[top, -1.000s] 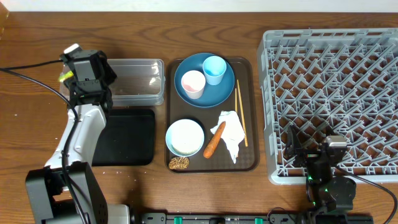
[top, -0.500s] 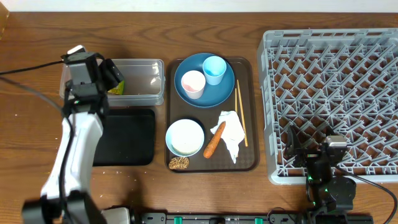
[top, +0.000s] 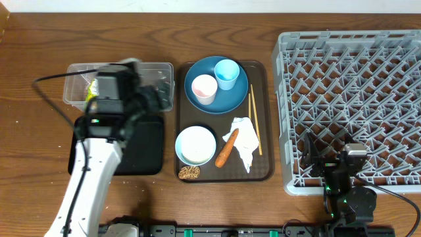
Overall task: Sort waste into correct bins and load items into the dishwasher rack
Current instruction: 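Move the left gripper back to the crumpled white tissue on the tray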
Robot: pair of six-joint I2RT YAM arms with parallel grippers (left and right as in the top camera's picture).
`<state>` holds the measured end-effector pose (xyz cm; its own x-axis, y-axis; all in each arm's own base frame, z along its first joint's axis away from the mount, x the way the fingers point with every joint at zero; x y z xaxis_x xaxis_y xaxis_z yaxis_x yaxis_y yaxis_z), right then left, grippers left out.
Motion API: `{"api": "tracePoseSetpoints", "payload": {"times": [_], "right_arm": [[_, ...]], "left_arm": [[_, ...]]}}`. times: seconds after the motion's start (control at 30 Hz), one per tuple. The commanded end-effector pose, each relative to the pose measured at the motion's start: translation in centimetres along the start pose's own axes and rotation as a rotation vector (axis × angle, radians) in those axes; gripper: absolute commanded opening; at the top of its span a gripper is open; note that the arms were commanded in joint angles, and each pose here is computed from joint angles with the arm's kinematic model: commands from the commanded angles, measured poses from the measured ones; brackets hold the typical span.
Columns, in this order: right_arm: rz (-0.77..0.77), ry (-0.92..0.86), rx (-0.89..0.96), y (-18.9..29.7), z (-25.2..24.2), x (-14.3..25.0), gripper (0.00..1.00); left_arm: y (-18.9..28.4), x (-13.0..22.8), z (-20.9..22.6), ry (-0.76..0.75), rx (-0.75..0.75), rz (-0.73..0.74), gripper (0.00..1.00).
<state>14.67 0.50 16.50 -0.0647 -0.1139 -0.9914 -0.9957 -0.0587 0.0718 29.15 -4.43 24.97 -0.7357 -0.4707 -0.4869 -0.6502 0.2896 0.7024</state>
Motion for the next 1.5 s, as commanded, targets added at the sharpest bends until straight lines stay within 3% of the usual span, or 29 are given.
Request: {"api": "tracePoseSetpoints", "payload": {"times": [0.0, 0.27, 0.57, 0.7, 1.07, 1.3, 1.33, 1.47], "right_arm": [[0.001, 0.007, 0.003, 0.0, 0.0, 0.1, 0.99], [0.0, 0.007, 0.003, 0.0, 0.0, 0.1, 0.99], [0.001, 0.007, 0.003, 0.0, 0.0, 0.1, 0.99], [0.001, 0.007, 0.003, 0.0, 0.0, 0.1, 0.99], [0.001, 0.007, 0.003, 0.0, 0.0, 0.1, 0.99], [0.001, 0.007, 0.003, 0.0, 0.0, 0.1, 0.99], [0.001, 0.007, 0.003, 0.0, 0.0, 0.1, 0.99], [0.001, 0.007, 0.003, 0.0, 0.0, 0.1, 0.99]], "left_arm": [[0.0, 2.0, -3.2, -0.127, 0.102, 0.075, 0.93], [-0.3, 8.5, -8.8, -0.393, 0.236, 0.24, 0.96], [-1.9, 13.8, -11.1, -0.55, 0.226, 0.364, 0.96], [-3.5, 14.7, -11.8, -0.565, 0.201, 0.431, 0.96], [-6.5, 12.6, -16.1, -0.654, 0.049, 0.584, 0.94], [-9.2, 15.9, -15.4, -0.688, -0.038, 0.717, 0.93], [-9.4, 16.3, -15.5, -0.695, -0.039, 0.725, 0.98], [-9.5, 17.0, -16.1, -0.715, -0.017, 0.717, 0.98]]}}
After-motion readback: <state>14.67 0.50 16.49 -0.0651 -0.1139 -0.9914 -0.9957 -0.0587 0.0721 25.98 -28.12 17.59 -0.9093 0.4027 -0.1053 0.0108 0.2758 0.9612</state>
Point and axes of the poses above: each gripper's point midway between its finger pads, its own y axis back along the fingers, its own z axis along the line the jaws close on, x = y × z, the point moved 10 cm from there along y, back along the fingers, and after that the axes turned 15 degrees about y, right-handed, at the moved point
